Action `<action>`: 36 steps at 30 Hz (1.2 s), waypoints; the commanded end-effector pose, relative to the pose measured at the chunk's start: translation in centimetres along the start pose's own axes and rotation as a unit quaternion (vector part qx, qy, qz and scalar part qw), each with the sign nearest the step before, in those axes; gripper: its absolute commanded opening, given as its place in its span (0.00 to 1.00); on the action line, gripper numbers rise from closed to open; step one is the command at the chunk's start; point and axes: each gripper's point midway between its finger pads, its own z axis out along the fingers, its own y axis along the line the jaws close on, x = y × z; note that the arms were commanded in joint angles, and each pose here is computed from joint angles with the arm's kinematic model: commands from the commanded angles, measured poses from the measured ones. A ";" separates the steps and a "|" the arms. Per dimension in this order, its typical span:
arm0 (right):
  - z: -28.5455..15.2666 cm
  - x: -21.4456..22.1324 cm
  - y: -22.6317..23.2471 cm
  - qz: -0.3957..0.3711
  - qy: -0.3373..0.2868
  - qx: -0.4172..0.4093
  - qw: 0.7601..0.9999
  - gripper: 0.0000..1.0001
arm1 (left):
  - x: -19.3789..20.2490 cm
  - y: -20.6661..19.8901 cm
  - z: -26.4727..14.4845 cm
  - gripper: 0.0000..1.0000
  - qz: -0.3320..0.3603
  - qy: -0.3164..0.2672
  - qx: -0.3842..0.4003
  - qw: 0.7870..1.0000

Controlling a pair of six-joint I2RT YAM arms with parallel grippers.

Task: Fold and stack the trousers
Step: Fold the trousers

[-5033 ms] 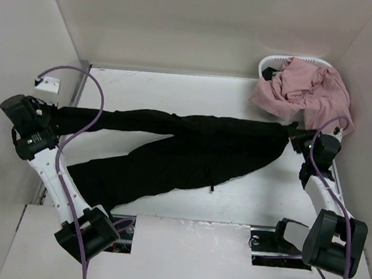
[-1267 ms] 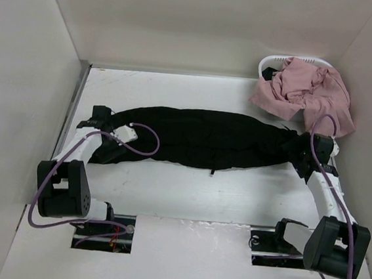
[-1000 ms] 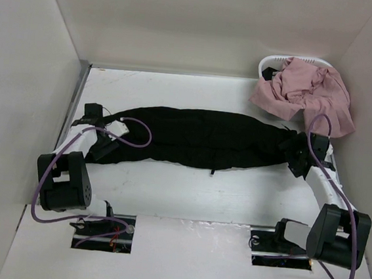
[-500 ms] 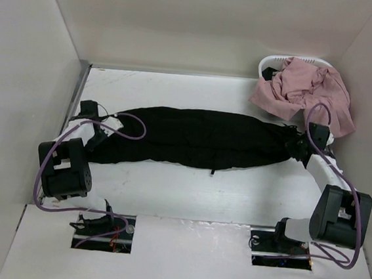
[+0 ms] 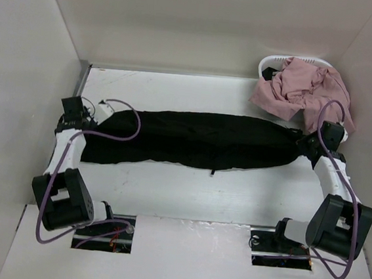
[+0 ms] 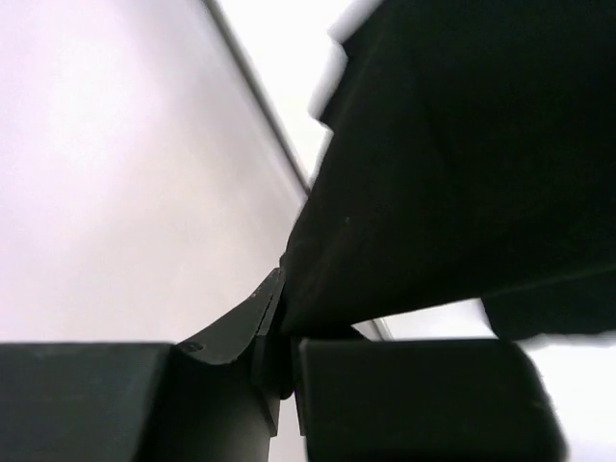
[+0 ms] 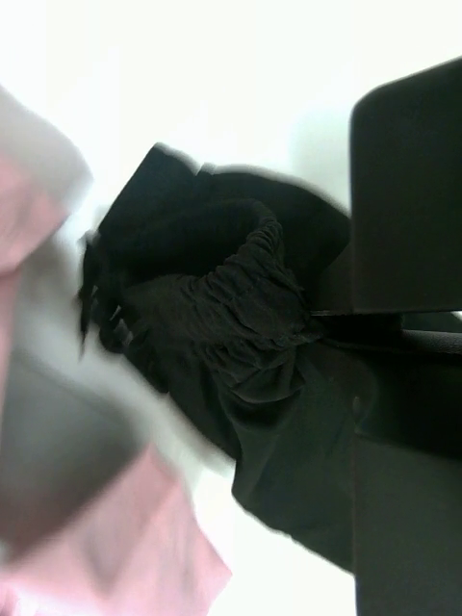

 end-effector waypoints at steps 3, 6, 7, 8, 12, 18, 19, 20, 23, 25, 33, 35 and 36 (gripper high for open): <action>1.0 0.8 -5.0 0.037 -0.012 0.070 0.997 0.04 | 6.3 -7.2 -0.1 0.04 0.050 0.067 0.060 0.995; 0.6 1.2 -6.9 0.081 -0.018 0.090 0.992 0.07 | 7.8 -8.1 -0.1 0.04 0.047 0.074 0.062 0.994; 0.4 1.2 -7.4 0.090 -0.024 0.096 0.991 0.07 | 8.1 -7.9 0.0 0.03 0.046 0.076 0.059 0.994; 0.2 1.0 -7.9 0.095 -0.034 0.101 0.990 0.06 | 8.2 -7.8 0.1 0.03 0.046 0.079 0.058 0.994; -0.3 0.1 -8.2 0.103 -0.051 0.105 0.988 0.01 | 7.6 -5.3 -0.1 0.01 0.034 0.072 0.033 0.996; -1.2 0.0 -8.2 0.105 -0.054 0.099 0.988 0.30 | 7.4 -6.0 -1.2 0.08 0.055 0.070 0.076 0.993; -1.2 0.6 -8.5 0.111 -0.045 0.099 0.988 0.51 | 7.8 -7.4 -1.4 0.15 0.070 0.074 0.102 0.990; -1.1 1.1 -8.6 0.123 -0.036 0.095 0.987 0.91 | 7.8 -8.2 -1.5 0.25 0.081 0.076 0.111 0.988; -0.6 2.3 -9.5 0.171 -0.015 0.093 0.981 1.00 | 7.2 -7.8 -1.9 0.52 0.083 0.069 0.109 0.988; 0.1 2.8 -9.5 0.190 -0.002 0.087 0.978 1.00 | 7.1 -7.2 -2.2 0.60 0.084 0.073 0.113 0.987; 3.5 3.1 -6.4 0.173 0.045 0.063 0.982 1.00 | 6.9 -1.6 -3.4 0.65 0.103 0.086 0.059 0.989; 3.9 3.1 -6.5 0.167 0.047 0.070 0.982 1.00 | 6.7 -0.2 -3.6 0.66 0.101 0.083 0.039 0.991; 4.1 3.1 -6.6 0.167 0.047 0.072 0.982 1.00 | 6.4 0.4 -3.6 0.67 0.098 0.080 0.029 0.992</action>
